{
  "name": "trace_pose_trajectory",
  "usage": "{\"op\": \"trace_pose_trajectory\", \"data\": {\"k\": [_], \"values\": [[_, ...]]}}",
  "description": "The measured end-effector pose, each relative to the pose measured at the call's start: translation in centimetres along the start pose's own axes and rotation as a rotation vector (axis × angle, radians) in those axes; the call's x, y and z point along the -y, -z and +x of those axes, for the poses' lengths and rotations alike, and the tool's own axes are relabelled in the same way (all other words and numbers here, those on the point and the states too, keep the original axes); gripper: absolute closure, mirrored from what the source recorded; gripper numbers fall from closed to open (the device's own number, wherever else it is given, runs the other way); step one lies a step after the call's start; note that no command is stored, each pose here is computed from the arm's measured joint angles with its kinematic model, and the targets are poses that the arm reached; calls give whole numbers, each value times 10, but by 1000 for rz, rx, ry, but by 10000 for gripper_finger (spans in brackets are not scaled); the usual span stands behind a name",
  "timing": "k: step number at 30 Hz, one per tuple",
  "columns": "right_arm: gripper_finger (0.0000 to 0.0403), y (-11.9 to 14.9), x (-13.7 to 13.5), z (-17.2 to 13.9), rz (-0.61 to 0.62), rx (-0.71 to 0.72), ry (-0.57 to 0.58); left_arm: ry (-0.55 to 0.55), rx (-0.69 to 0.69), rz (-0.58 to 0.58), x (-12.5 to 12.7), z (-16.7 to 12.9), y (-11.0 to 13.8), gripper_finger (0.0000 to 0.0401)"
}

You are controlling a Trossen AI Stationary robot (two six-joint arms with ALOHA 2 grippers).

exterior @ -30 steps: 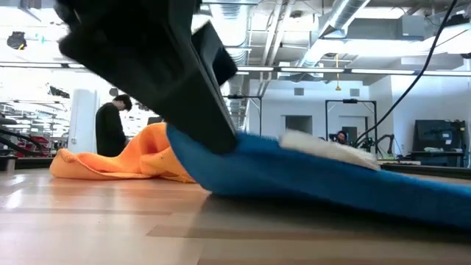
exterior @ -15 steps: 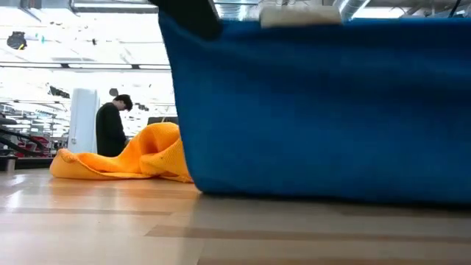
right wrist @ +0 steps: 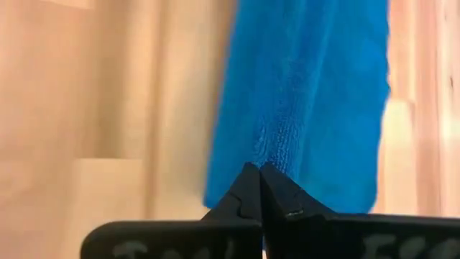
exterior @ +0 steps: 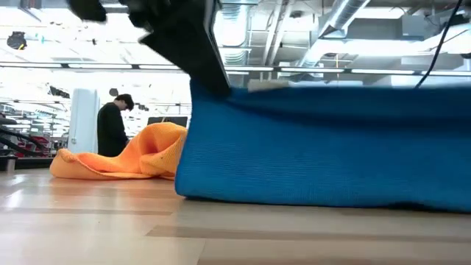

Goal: Roll microfiber towels into tight, uniform cylinder then place into a basket
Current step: Fold the blue microfiber towel

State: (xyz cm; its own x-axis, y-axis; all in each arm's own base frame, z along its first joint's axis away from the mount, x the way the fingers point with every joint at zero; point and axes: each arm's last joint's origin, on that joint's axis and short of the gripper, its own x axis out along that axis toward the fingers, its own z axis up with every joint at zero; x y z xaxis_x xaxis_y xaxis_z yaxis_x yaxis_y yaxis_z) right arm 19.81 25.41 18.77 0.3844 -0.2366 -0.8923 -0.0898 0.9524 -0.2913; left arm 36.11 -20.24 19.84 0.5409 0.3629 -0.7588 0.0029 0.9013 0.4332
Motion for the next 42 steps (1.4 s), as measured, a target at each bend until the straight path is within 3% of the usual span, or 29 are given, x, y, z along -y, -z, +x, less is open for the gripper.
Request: {"op": "trace_pose_trajectory", "data": {"k": [6,12,27,36,42], "values": [[397,12,22,31,98,-95,105,-31,-27,-89,-22,27,2,399],[396,14,34,44,136,-127,139,14,-75,-177,-40,46,4,399],[387,9,48,57,190,-147,158,26,-103,-242,-46,51,6,398],[303,7,53,59,197,-157,176,21,-107,-238,-49,52,6,349],[233,7,64,61,264,-169,261,7,-119,-242,-60,59,5,310]]}}
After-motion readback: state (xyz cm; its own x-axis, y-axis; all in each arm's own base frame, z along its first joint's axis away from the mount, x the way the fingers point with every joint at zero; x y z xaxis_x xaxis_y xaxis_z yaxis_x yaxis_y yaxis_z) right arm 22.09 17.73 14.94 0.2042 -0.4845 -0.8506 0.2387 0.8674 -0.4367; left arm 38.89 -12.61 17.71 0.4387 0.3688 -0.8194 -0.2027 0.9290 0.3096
